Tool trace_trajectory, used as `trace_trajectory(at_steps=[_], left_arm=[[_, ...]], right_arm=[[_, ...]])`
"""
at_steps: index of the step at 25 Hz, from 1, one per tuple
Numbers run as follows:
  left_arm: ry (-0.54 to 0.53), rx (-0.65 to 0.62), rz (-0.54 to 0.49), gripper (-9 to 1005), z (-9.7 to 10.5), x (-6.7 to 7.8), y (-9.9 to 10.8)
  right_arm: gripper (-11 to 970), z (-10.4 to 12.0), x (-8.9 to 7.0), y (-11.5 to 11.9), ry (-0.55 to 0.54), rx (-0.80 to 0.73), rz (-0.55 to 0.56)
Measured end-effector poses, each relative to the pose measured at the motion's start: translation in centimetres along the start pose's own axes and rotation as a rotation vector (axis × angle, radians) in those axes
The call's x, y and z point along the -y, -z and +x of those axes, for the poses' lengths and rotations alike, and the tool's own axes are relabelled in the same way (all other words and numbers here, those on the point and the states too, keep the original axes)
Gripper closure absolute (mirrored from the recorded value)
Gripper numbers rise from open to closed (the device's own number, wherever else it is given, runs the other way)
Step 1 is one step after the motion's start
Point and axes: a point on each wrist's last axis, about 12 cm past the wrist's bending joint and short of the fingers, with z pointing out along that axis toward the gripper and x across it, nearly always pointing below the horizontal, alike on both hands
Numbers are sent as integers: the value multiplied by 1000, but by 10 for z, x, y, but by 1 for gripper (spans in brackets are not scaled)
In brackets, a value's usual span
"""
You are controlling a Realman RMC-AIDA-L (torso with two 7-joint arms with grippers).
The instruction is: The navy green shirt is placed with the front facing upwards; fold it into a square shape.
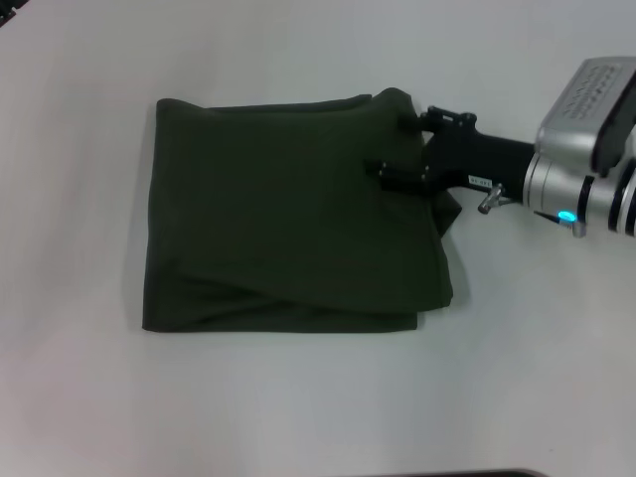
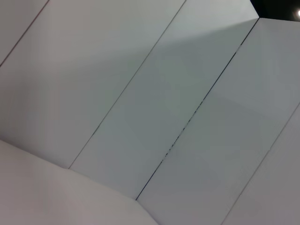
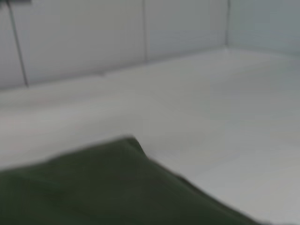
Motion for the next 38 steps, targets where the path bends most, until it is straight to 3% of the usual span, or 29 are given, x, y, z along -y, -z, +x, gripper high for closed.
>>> trace_trajectory(at_steps=[6,10,13,16,20,26,33,38], left_arm=[[-1,0,-6,351,0,-1,2],[-57,-60,50,353,0,4,1],[-225,-149,259,353,16,26,1],[-341,-161,452,353,46,49,17],[-367,-184,449,353,78,57,36],[-413,-162,409,353,103,63,59],[-437,-256,400,354,119,61,70],[-442,-306,404,354,121,60,77]], right_arm=[[140,-21,-6,19,31,179,-133],[140,-21,-4,40,-40,246,-133],[140,-7,-10,53,-46,251,-115],[140,5,-20,67,-26,271,-118],[140,16,-36,87,-19,299,-186],[136,37,-71,98,-37,292,-307],[136,59,-107,96,-60,237,-425],[137,65,-120,98,-51,257,-418]])
